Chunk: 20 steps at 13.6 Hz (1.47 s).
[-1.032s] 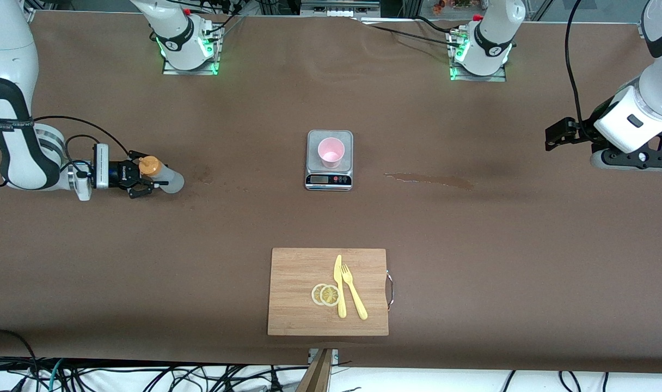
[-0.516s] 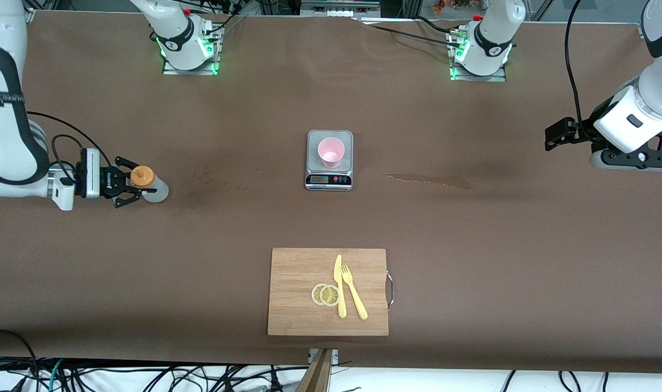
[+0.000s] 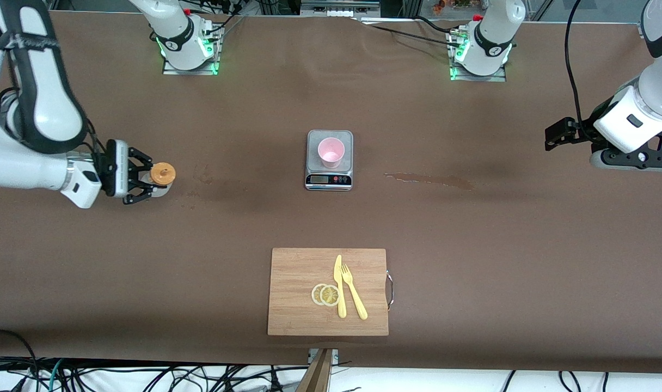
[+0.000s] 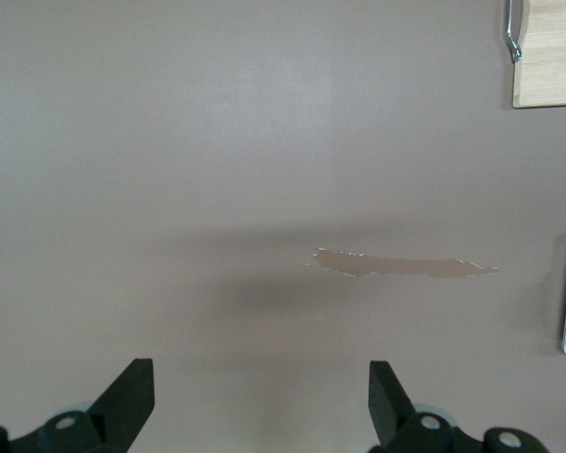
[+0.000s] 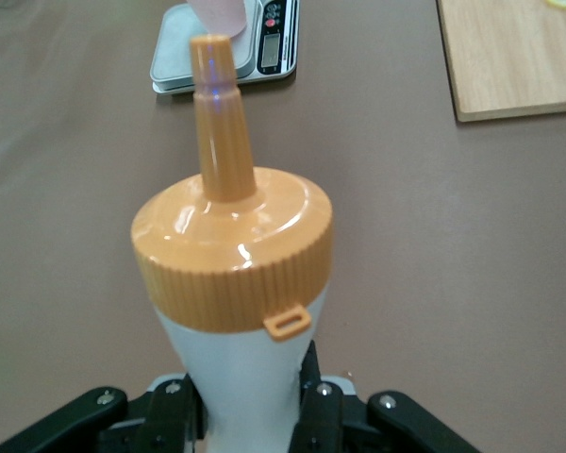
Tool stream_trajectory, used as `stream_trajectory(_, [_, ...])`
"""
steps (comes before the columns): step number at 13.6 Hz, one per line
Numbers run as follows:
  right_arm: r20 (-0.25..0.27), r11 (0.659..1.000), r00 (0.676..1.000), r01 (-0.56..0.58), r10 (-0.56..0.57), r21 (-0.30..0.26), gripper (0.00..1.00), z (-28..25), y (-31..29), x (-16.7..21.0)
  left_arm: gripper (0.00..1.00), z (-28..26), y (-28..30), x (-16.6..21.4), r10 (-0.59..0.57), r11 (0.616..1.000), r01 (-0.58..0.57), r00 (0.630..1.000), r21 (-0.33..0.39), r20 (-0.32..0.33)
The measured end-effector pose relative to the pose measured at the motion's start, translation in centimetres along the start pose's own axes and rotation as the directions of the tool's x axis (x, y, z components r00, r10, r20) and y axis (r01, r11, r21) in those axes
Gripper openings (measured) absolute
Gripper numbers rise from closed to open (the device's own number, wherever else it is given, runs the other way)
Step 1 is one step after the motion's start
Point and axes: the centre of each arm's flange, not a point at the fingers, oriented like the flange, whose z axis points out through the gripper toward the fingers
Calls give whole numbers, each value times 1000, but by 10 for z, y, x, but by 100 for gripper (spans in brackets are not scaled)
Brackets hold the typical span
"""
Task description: Add sauce to pink cup with both arms
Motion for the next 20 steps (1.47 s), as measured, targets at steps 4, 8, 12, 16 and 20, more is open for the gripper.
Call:
stream_trajectory(4, [147,998,987,-57,58,-12,37,11,-15,82,100,0,1,0,1,1000,-1,1000,0,0])
stream_trajectory(8, [279,996,957,-74,84,-46,37,26,-34,141,100,0,1,0,2,1000,-2,1000,0,0])
stream_trajectory(12, [397,993,912,-77,106,-88,37,53,-56,193,100,0,2,0,4,1000,-4,1000,0,-1])
stream_trajectory(16, [486,985,861,-91,150,-144,37,86,-85,244,100,-2,3,-1,5,1000,-5,1000,0,-4])
stream_trajectory(20, [505,985,848,-106,162,-139,37,101,-85,247,100,-3,3,-1,5,1000,-5,1000,0,-5])
